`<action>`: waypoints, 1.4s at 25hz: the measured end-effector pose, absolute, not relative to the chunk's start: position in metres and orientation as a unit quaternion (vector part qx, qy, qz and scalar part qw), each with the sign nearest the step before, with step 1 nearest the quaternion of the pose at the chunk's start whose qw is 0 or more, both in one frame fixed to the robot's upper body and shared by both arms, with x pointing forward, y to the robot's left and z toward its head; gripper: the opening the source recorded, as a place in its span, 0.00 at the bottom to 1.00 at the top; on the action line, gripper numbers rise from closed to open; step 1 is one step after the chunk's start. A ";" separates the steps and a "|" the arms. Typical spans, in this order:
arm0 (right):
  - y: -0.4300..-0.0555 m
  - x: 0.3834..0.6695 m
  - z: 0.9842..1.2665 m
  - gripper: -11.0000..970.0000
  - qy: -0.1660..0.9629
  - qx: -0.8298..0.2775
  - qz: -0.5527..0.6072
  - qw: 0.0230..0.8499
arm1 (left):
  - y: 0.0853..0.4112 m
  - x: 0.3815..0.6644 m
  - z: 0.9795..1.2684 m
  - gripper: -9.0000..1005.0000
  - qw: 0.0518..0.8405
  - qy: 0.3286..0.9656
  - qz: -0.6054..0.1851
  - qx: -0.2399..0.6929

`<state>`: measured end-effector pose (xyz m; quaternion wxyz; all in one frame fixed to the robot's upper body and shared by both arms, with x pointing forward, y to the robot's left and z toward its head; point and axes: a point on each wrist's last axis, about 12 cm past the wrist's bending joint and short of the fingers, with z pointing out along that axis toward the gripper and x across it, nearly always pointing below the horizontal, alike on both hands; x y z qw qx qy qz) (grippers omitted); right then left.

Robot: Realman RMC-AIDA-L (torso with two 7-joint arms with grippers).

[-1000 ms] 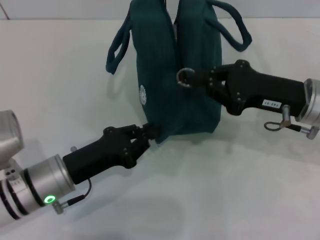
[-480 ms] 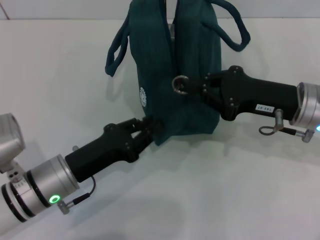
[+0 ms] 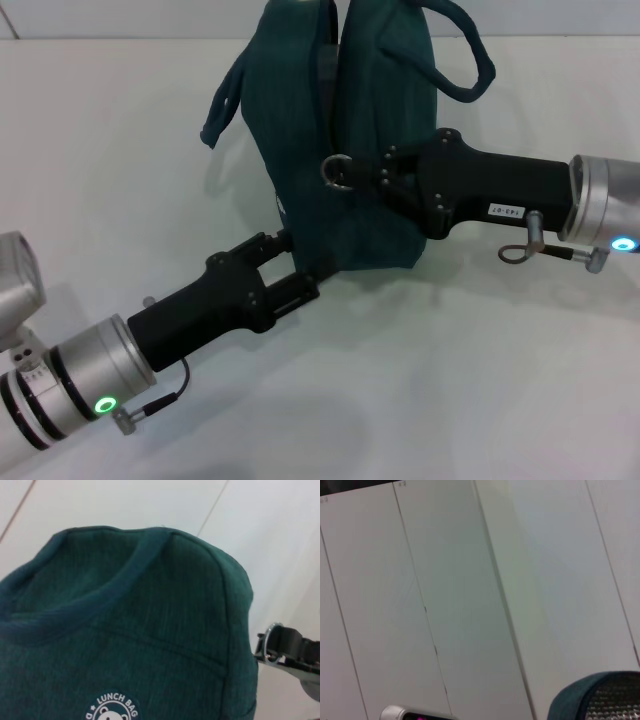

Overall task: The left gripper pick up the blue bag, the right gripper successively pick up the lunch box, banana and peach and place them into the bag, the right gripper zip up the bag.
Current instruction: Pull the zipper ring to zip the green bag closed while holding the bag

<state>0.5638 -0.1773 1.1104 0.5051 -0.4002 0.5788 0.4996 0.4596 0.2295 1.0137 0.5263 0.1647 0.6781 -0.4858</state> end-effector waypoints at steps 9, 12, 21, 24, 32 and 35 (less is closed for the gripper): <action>-0.165 0.568 1.117 0.03 0.575 -0.411 0.511 0.489 | 0.225 0.466 1.014 0.85 0.519 0.683 -0.482 0.180; -0.163 0.567 1.117 0.03 0.574 -0.412 0.514 0.485 | 0.223 0.472 1.013 0.87 0.521 0.691 -0.469 0.177; -0.167 0.567 1.113 0.03 0.585 -0.403 0.508 0.487 | 0.226 0.481 1.012 0.80 0.530 0.700 -0.447 0.169; -0.168 0.568 1.112 0.03 0.589 -0.401 0.504 0.487 | 0.227 0.481 1.012 0.77 0.533 0.700 -0.443 0.173; -0.171 0.566 1.109 0.02 0.592 -0.398 0.501 0.490 | 0.227 0.478 1.010 0.54 0.544 0.697 -0.430 0.181; -0.171 0.566 1.108 0.02 0.593 -0.396 0.501 0.490 | 0.227 0.478 1.010 0.44 0.545 0.697 -0.430 0.180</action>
